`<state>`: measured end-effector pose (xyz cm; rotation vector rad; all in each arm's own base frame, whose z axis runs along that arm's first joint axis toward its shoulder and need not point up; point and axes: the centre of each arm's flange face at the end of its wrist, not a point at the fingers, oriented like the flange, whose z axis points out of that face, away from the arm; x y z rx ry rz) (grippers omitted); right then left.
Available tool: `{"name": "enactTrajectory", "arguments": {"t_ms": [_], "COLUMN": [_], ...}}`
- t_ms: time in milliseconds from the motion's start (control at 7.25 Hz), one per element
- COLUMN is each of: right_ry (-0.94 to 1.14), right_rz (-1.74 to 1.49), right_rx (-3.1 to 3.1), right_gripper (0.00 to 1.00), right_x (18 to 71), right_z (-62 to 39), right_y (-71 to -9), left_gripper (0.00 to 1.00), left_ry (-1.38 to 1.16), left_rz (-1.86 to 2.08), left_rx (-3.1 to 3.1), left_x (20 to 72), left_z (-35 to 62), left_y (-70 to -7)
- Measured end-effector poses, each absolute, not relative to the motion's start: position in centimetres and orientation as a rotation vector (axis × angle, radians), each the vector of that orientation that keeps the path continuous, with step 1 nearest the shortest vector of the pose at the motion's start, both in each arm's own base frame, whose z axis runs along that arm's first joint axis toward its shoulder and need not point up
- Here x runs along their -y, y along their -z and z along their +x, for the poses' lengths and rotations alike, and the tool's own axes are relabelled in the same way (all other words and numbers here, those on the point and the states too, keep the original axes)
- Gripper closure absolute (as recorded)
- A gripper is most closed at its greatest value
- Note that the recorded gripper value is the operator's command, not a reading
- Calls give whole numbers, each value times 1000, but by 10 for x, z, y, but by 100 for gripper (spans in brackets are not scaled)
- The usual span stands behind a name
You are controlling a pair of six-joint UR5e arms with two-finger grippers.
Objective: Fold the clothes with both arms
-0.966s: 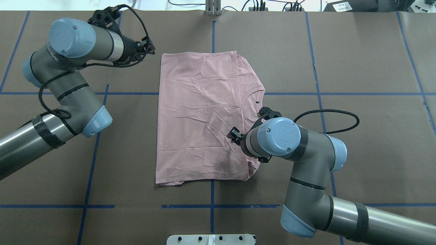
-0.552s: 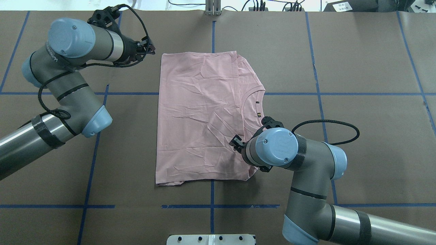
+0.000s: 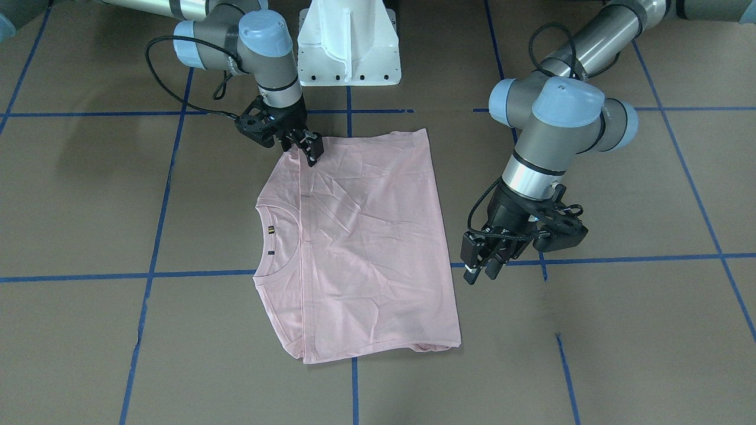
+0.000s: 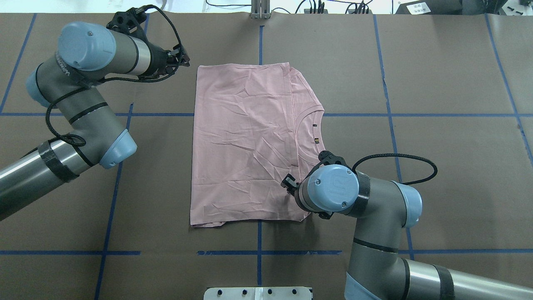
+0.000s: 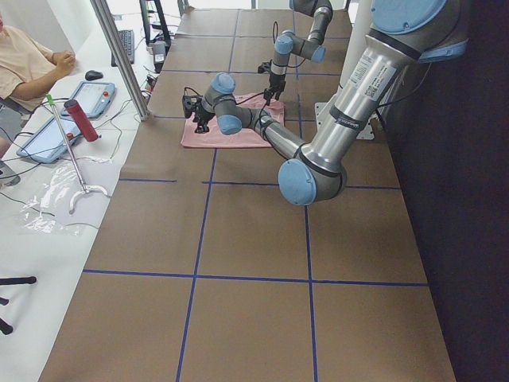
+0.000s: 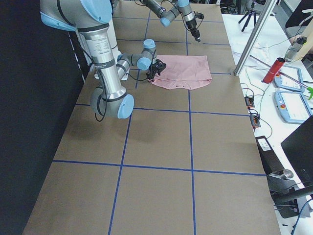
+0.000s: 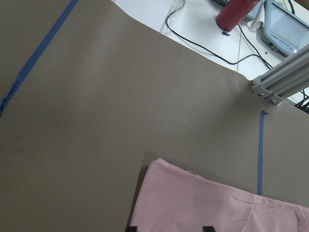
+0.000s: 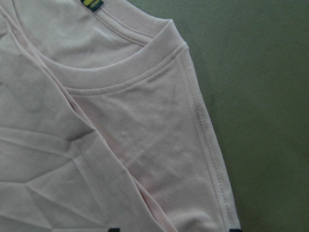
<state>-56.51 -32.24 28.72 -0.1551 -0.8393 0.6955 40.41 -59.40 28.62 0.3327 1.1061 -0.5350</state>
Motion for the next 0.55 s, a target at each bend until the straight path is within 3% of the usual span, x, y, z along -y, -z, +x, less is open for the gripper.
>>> {"name": "enactTrajectory", "arguments": {"t_ms": [138,552], "right_ry": [-693,-690], "right_rz": [-156,-157], "right_rx": [837,834], "right_gripper": [96,100], "right_x": [321,320], "right_z": [-566,-567], "right_y": [-287,-288], "left_gripper": [45,45], "left_ry": [535,535], "left_rz": [333,333], "left_rx": [-1106,-1107], "left_x": [594,594], "left_z": [404,404], "left_y": [-286,-286]}}
